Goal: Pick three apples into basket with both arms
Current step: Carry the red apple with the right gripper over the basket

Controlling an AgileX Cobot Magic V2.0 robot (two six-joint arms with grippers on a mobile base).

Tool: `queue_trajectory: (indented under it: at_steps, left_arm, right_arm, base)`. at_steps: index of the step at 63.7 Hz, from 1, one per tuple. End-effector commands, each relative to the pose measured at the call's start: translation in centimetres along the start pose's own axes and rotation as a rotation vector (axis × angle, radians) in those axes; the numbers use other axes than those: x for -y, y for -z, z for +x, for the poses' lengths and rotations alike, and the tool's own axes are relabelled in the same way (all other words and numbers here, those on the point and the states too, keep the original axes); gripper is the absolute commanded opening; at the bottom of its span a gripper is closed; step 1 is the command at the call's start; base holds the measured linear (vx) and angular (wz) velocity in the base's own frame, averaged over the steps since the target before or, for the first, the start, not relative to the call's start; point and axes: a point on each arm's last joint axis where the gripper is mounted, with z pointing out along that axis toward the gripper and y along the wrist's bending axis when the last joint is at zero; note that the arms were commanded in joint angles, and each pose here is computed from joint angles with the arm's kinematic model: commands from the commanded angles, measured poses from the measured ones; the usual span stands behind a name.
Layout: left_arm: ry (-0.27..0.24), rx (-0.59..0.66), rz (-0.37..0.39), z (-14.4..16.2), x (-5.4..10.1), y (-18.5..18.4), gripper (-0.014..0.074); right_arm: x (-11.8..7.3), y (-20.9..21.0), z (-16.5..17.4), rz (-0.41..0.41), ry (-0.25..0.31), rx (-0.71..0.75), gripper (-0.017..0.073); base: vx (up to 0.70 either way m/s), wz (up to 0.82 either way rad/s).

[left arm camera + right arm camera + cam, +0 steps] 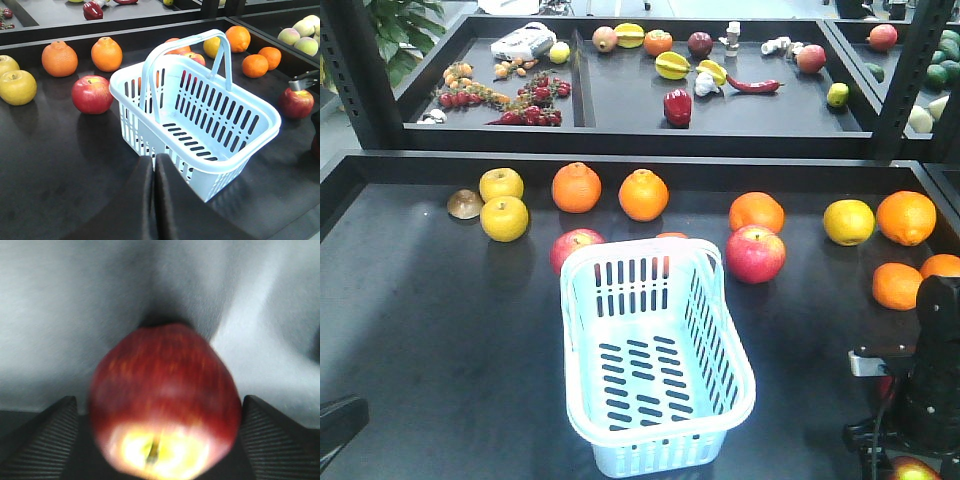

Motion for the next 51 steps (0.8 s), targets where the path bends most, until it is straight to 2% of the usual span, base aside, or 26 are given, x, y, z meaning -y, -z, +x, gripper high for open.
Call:
queue_trajectory:
  at_steps: [1, 13, 18, 29, 40, 51]
  left_arm:
    - [0.025, 0.072, -0.008, -1.2, 0.0, 0.2, -0.0008]
    - [0.025, 0.072, -0.008, -1.2, 0.0, 0.2, -0.0008]
    - [0.025, 0.072, -0.008, -1.2, 0.0, 0.2, -0.0008]
    - [0.025, 0.072, -0.008, -1.2, 0.0, 0.2, -0.0008]
    - [0.025, 0.072, -0.008, -1.2, 0.0, 0.2, -0.0008]
    - [0.025, 0.072, -0.008, -1.2, 0.0, 0.2, -0.0008]
  right_arm:
    - [0.2, 0.9, -0.1, 0.002, -0.003, 0.024, 0.0610]
    - [0.2, 0.7, -0.1, 0.003, 0.013, 0.016, 0.0575]
    - [0.2, 0.7, -0.1, 0.002, 0.013, 0.009, 0.0528]
    - [0.2, 1.6, 0.2, 0.004, 0.027, 0.016, 0.0362]
    - [0.3, 5.9, 0.7, 0.019, 0.032, 0.117, 0.0176]
    - [-0.1, 12.4, 2.5, 0.015, 0.016, 0.347, 0.0039]
  base:
    - [0.00, 0.00]
    - [0.00, 0.00]
    - [0.00, 0.00]
    - [0.00, 0.00]
    - [0.00, 0.00]
    - [0.00, 0.00]
